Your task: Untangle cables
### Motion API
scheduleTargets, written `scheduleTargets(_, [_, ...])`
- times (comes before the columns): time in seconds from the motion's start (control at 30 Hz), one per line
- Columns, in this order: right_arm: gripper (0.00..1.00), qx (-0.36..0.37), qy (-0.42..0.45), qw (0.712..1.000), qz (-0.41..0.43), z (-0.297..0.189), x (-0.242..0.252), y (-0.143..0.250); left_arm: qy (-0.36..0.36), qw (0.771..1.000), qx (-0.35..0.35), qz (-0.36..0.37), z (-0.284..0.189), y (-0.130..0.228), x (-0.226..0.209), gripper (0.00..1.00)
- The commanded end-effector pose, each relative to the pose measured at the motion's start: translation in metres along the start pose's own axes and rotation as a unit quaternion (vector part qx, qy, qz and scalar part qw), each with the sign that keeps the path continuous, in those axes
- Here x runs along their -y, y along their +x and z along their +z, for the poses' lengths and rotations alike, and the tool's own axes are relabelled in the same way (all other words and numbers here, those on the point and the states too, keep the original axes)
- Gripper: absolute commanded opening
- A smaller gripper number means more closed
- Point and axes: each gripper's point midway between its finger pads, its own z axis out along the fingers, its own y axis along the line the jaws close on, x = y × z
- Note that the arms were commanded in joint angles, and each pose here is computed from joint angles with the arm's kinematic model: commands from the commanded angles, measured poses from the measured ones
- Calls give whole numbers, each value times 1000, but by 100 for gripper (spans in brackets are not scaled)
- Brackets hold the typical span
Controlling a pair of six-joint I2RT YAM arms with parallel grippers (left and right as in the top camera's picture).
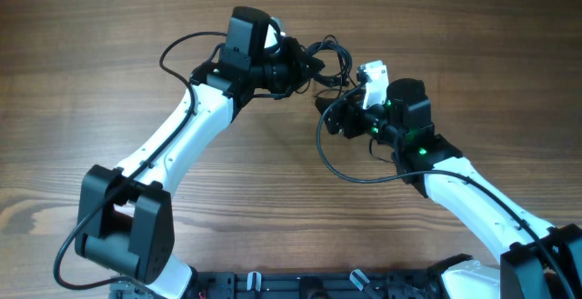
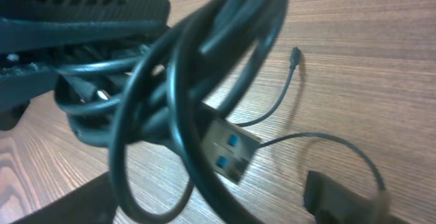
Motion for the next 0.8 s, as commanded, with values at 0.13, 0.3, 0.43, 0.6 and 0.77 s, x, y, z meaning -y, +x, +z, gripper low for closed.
scheduleTargets(0.13, [100, 16, -37, 999, -30, -35, -24, -16, 15, 999, 39, -28, -30, -35, 0, 4])
scheduleTargets(0.3, [100, 67, 7, 991, -113, -55, -21, -41, 20, 997, 35, -61, -31, -36, 0, 4])
scheduleTargets(0.43, [100, 71, 37, 985, -154, -49, -10, -44, 23, 998, 22, -60, -27, -26, 5, 4])
scheduleTargets(0.6, [100, 60, 40, 984, -164, -28, 2, -37, 36, 999, 5, -39, -28, -5, 23, 4])
scheduleTargets(0.77, [99, 69, 38, 983, -163, -12, 8, -38, 55, 998, -1, -15, -37, 13, 44, 4])
